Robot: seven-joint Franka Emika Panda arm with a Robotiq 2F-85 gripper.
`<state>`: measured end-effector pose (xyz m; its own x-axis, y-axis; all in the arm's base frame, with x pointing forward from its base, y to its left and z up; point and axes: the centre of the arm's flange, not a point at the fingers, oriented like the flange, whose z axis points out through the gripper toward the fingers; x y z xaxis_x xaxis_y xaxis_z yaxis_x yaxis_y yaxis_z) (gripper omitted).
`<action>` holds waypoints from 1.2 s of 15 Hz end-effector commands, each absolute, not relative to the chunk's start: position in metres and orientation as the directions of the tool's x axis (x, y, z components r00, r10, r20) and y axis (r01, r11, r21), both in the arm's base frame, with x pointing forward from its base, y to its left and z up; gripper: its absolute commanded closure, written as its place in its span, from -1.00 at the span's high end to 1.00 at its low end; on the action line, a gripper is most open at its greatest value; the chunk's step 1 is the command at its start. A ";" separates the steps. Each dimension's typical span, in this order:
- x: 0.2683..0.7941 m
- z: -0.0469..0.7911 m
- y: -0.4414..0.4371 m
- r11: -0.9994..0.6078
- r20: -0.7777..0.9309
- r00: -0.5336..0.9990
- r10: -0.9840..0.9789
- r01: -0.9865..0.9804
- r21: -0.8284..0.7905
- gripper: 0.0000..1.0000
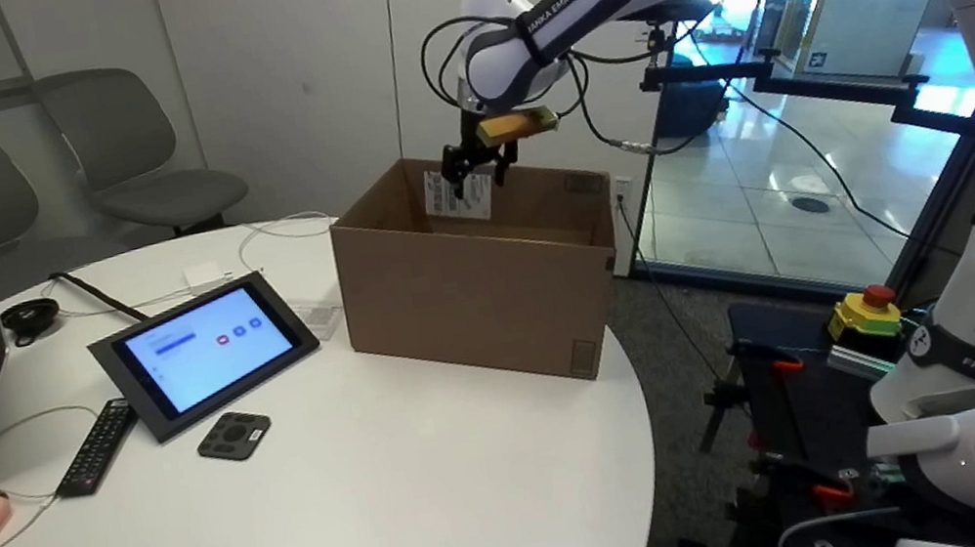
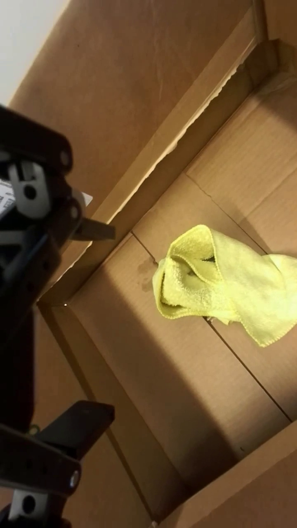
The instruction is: Put the green marker on the yellow towel, fold the towel twice and put it in the brown box
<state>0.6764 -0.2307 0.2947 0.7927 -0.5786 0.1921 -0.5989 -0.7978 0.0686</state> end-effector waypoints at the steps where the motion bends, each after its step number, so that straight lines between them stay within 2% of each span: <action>1: 0.660 0.355 -0.201 -0.838 0.225 0.825 -0.518 -0.542 0.057 1.00; 9: 0.607 0.471 -0.105 -0.934 0.248 0.903 -0.352 -0.357 -0.024 1.00; 18: 0.511 0.552 -0.012 -0.976 0.093 0.975 -0.200 -0.189 -0.111 1.00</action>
